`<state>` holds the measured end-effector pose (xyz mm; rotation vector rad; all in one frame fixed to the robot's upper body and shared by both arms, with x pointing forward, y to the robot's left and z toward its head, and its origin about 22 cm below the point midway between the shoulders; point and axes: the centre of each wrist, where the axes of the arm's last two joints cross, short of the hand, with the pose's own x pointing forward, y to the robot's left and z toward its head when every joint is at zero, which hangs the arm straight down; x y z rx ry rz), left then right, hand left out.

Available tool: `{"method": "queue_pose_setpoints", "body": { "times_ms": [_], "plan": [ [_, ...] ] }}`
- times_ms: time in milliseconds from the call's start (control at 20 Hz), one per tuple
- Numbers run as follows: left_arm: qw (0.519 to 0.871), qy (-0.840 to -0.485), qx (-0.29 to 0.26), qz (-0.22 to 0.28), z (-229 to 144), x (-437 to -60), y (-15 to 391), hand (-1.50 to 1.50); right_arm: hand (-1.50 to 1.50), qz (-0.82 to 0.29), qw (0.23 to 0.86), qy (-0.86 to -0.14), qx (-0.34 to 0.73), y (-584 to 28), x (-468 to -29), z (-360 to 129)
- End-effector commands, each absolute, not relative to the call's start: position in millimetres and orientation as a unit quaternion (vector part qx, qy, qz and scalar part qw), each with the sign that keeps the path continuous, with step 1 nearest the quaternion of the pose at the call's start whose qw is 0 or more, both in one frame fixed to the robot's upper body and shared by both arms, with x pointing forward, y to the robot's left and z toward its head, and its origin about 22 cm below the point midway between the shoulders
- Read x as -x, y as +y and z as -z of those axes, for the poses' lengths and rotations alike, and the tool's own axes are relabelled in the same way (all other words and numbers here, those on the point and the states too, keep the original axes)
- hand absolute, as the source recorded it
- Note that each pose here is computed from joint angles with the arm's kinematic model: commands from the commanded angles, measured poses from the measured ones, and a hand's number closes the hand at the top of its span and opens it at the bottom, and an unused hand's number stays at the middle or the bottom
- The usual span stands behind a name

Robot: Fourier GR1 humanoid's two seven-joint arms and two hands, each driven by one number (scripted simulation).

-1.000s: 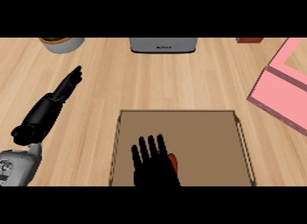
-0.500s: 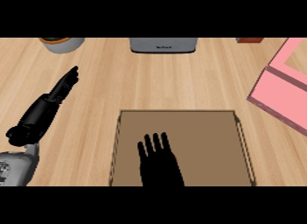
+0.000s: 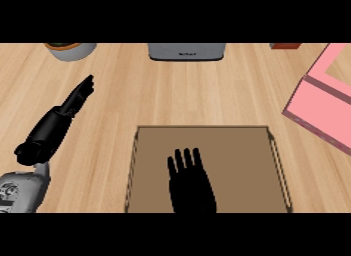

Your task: Pick the bell pepper from the tray and place it in the cardboard box

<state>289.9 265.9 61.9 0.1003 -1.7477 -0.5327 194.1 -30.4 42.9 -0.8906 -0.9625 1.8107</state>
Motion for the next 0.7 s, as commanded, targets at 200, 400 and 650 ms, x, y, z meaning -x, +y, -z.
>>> {"method": "queue_pose_setpoints", "body": {
  "times_ms": [200,400,650],
  "plan": [
    [0.612,-0.753,-0.037,0.239,-78,-283,272,0.0,1.5,-0.747,0.426,-0.383,0.337,-40,-203,-26],
    [0.612,-0.757,-0.04,0.226,-68,-294,257,0.0,1.5,-0.752,0.372,-0.44,0.321,-64,-218,-13],
    [0.614,-0.755,-0.041,0.227,-67,-298,266,0.0,1.5,-0.742,0.333,-0.47,0.342,-51,-220,-13]
  ]
}}
